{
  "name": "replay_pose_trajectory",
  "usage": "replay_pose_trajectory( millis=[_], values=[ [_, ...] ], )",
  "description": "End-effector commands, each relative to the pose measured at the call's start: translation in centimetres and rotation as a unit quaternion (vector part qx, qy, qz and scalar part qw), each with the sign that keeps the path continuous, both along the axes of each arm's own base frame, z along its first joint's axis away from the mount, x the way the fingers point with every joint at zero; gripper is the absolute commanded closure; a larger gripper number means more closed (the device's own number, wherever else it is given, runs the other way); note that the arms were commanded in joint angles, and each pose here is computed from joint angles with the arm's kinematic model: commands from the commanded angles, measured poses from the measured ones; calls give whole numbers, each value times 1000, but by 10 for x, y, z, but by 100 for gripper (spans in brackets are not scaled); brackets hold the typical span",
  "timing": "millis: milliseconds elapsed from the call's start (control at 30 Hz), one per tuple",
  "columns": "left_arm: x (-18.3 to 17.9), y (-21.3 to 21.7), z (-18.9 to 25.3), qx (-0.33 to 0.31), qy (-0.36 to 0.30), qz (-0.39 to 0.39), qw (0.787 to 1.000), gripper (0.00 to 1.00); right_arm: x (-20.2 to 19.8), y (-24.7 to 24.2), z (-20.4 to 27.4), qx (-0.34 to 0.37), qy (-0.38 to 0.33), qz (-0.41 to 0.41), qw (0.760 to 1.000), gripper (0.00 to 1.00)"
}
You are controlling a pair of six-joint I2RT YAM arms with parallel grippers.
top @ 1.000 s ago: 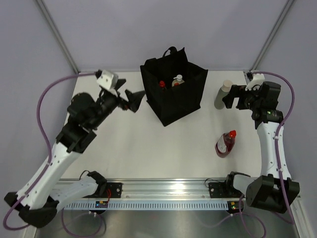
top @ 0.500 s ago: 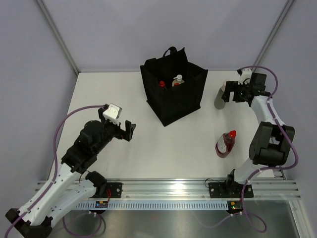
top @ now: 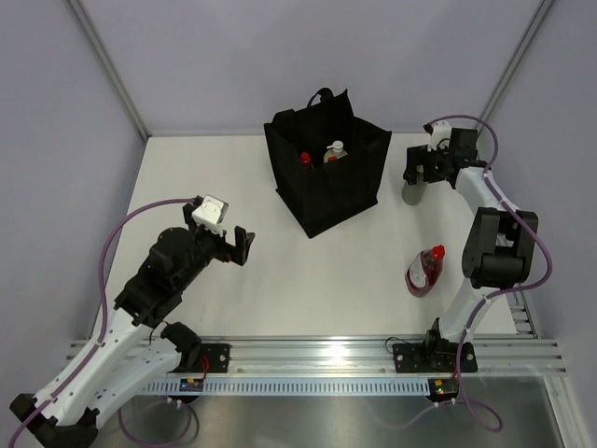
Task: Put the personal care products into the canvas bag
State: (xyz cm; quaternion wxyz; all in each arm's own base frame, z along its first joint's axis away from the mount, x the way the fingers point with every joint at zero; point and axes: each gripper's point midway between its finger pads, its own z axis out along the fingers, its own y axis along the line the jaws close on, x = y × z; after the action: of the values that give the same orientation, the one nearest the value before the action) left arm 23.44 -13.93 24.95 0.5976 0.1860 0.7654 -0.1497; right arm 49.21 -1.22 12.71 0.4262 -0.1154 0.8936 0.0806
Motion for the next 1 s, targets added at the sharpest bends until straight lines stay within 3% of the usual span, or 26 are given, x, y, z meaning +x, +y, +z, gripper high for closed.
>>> replay_pose_trajectory(
  millis=[0, 233, 333, 467, 500, 600, 633, 767, 967],
  values=[
    [4, 2, 12, -14, -17, 14, 1000, 1, 24, 2, 16, -18, -33, -13, 999, 0],
    [5, 3, 12, -14, -18, 17, 1000, 1, 25, -6, 5, -41, -33, -32, 998, 10],
    [5, 3, 11, -13, -16, 17, 1000, 1, 28, -5, 3, -37, -29, -31, 998, 20],
    [6, 4, 10, -12, -16, 20, 1000, 1, 28, -4, 1, -31, -14, -32, 999, 46],
    [6, 4, 11, -12, -16, 21, 1000, 1, 27, -3, 5, -30, -19, -32, 999, 63],
    [6, 5, 11, -13, -18, 23, 999, 1, 17, -1, 19, -31, -32, -27, 999, 93],
    [6, 5, 12, -13, -18, 22, 999, 1, 14, -1, 25, -32, -39, -26, 998, 98],
    [5, 4, 13, -15, -19, 20, 1000, 1, -7, 1, 79, -35, -90, -23, 995, 100],
    [3, 4, 16, -20, -23, 16, 999, 1, -50, 29, 207, 12, -187, 17, 982, 100]
  ],
)
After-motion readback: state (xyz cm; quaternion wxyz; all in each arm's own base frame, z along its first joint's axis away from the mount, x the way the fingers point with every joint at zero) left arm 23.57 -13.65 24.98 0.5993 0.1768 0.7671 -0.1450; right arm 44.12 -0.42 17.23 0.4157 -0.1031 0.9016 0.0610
